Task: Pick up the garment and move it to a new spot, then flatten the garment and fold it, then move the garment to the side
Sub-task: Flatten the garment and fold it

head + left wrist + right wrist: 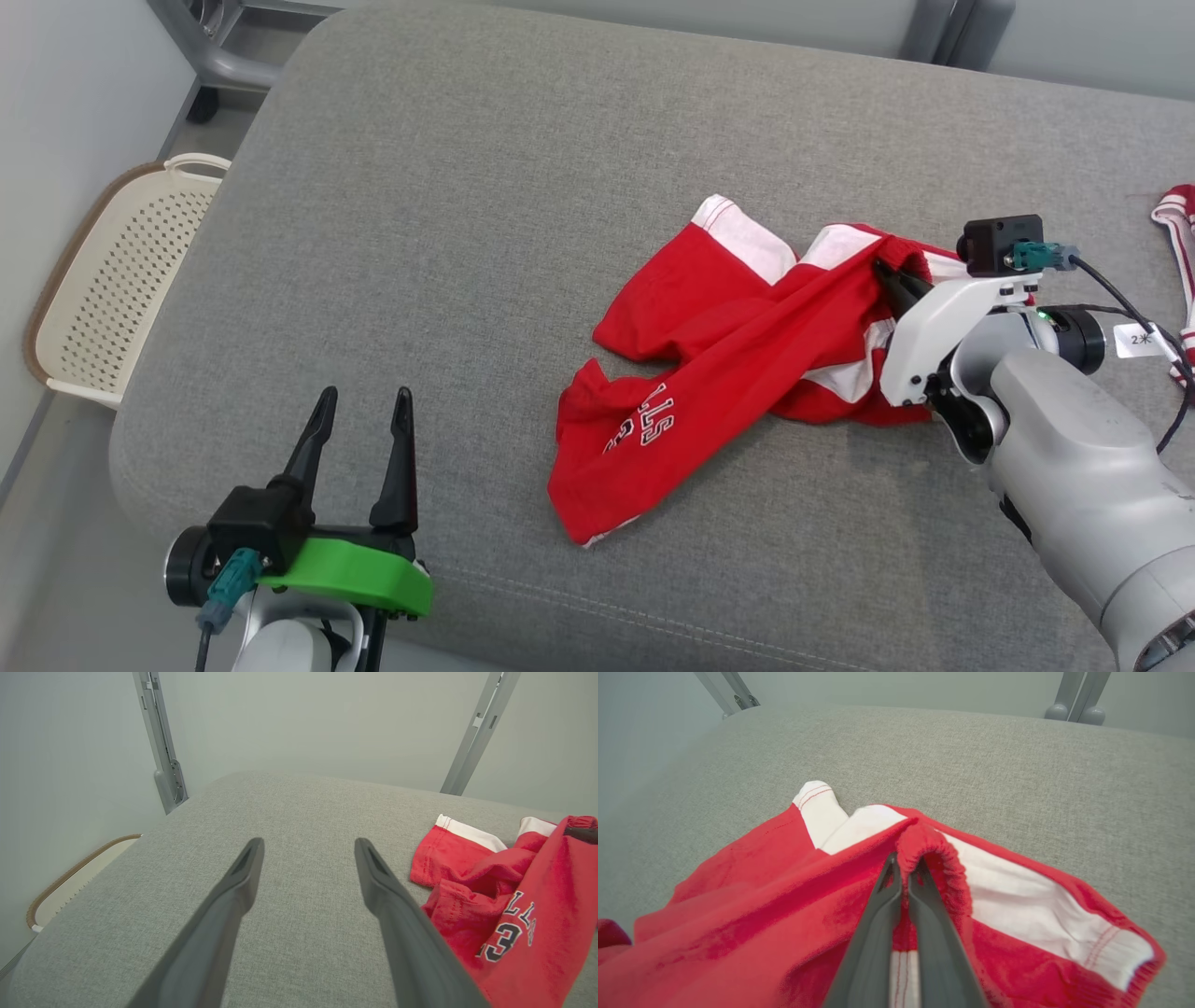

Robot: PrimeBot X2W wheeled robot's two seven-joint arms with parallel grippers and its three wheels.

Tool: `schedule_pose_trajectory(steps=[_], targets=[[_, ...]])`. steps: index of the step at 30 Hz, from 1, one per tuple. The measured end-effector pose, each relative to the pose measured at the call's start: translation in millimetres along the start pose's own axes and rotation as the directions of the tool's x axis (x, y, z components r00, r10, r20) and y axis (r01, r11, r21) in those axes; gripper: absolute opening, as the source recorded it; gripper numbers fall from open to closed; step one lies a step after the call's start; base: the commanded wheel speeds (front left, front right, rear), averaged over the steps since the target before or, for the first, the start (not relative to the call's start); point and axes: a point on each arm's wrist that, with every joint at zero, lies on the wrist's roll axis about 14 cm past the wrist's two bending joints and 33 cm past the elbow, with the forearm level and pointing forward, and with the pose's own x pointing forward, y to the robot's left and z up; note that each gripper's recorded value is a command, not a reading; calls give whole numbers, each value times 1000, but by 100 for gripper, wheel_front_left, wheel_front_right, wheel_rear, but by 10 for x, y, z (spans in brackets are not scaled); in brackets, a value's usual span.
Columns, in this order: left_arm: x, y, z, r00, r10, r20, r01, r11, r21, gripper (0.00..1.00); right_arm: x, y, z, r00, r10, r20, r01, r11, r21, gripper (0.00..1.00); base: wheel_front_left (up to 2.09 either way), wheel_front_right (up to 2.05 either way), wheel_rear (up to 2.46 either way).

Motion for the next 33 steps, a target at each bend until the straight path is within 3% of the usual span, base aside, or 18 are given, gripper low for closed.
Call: schedule_pose_trajectory(steps=[9,10,11,12,20,33], targets=[[14,-10,-15,1000,-2,-6,2,1000,2,100,46,-105,-150,998,-49,-35,49,999,-10,0,0,0,0],[13,-9,-13,1000,-2,-6,2,1000,2,100,42,-91,-154,998,-47,-33,47,999,-12,16,0,0,0],[14,-8,-10,1000,-1,-5,1,1000,2,100,36,-76,-142,999,-44,-26,44,999,-19,55,0,0,0],[14,-6,-6,1000,0,-3,0,1000,1,100,27,-62,-122,999,-40,-15,40,999,-25,100,0,0,0],[-11,-64,26,1000,-18,11,18,1000,-8,100,-147,46,-80,1000,-10,7,10,1000,-17,100,0,0,0],[-31,-260,74,996,-80,33,80,997,-18,100,-686,-220,165,985,-43,169,42,999,10,100,0,0,0]])
